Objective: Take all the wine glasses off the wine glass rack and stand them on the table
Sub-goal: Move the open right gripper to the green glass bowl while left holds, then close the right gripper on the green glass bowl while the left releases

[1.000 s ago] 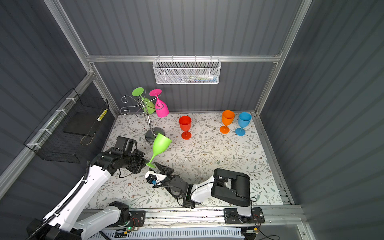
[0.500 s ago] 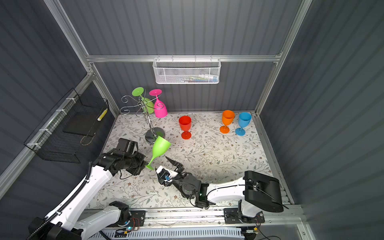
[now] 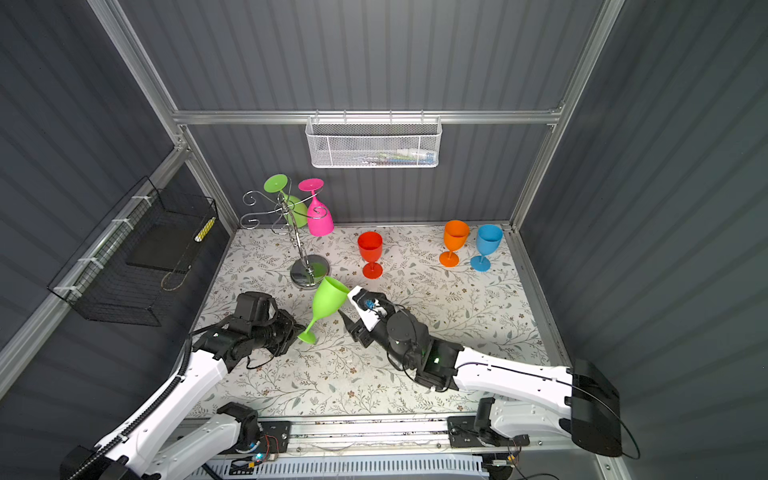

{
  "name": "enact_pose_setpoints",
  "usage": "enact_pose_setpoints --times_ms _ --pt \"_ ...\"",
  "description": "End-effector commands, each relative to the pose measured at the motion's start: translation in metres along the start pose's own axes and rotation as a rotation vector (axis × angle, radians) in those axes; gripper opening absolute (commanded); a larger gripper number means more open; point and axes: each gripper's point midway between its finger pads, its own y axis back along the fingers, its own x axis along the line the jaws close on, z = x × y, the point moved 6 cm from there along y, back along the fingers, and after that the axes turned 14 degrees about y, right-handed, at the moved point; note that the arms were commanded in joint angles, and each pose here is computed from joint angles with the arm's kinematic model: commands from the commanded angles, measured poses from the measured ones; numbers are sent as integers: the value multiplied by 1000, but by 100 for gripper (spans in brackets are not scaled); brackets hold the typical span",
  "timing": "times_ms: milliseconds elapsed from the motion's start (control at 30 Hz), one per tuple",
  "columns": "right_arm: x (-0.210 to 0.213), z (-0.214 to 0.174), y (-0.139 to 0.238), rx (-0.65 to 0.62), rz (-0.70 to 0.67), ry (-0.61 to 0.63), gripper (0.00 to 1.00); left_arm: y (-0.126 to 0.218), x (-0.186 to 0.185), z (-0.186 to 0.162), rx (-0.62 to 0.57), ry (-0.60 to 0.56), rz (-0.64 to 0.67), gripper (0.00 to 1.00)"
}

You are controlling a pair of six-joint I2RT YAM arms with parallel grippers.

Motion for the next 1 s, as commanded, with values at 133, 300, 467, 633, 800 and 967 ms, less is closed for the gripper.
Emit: enact_pose_setpoints --times_ms 133,300,467,633,800,967 --pt "-22 7 3 223 112 -225 67 -20 -18 -8 116 -112 -145 0" --pt "-37 20 2 318 138 -329 64 -27 -24 -9 134 -160 -212 0" --pt "-41 34 -3 385 158 -362 63 -40 -29 -12 194 -183 -266 0" --pt "-40 39 -12 429 175 -383 60 -43 -34 -15 221 -235 -341 0" --pt "-37 44 -20 459 203 -396 57 -44 -38 -17 238 -277 -396 0" --pt "-33 43 -28 493 220 -396 54 -45 -43 -19 247 -323 -421 0"
